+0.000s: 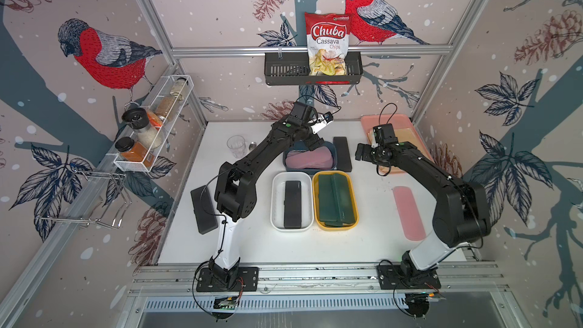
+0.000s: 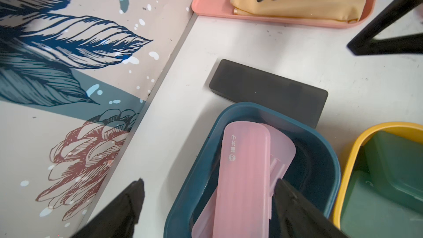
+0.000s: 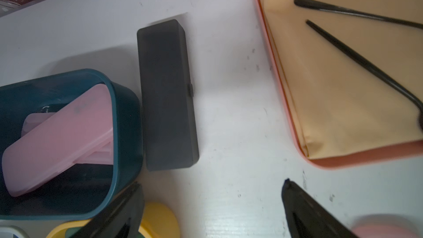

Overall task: Place the pencil cases by color into the storage box
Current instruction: Place the pencil case at the storage box, then pick up the pencil case from the center of the board.

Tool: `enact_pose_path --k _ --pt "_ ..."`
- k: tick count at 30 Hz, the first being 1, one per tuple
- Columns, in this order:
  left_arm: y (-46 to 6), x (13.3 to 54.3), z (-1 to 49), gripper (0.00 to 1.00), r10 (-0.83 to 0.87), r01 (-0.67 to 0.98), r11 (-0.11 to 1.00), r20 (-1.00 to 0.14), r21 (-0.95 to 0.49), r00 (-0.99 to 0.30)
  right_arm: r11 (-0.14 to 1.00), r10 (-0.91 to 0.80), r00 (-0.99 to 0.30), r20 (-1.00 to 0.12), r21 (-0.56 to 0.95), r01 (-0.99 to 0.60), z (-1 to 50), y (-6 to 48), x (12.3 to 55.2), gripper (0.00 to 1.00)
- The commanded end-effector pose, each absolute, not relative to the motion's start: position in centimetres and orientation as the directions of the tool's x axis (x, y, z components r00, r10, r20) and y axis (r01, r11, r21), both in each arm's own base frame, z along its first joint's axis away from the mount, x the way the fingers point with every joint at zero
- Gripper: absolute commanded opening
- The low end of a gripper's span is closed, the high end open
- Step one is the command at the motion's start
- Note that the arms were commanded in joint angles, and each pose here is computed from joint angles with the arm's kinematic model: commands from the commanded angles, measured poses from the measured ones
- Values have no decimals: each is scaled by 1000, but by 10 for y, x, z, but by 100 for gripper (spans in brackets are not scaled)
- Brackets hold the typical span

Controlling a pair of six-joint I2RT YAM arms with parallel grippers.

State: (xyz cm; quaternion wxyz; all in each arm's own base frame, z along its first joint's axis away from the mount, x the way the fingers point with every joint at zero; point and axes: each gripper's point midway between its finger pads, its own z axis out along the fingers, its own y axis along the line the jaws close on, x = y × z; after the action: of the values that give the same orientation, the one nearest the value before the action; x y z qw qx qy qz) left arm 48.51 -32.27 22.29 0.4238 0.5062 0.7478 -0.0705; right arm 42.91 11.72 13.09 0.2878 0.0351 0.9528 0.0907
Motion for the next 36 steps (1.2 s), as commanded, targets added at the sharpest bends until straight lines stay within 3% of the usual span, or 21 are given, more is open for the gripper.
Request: enact_pose_path --k 1,17,30,36 --pt "-313 490 249 93 612 775 572 -769 269 -185 979 88 -827 -555 200 -30 130 130 451 97" --pt "-258 469 270 94 408 660 746 -845 90 -347 961 30 -821 -570 243 -133 84 190 538 98" --pt "-242 462 267 94 400 637 766 -839 85 -369 994 -6 -834 -551 90 -67 44 186 564 98" --pt "-239 462 266 94 408 637 765 -832 88 -375 993 -7 -846 -534 94 -67 29 193 567 98"
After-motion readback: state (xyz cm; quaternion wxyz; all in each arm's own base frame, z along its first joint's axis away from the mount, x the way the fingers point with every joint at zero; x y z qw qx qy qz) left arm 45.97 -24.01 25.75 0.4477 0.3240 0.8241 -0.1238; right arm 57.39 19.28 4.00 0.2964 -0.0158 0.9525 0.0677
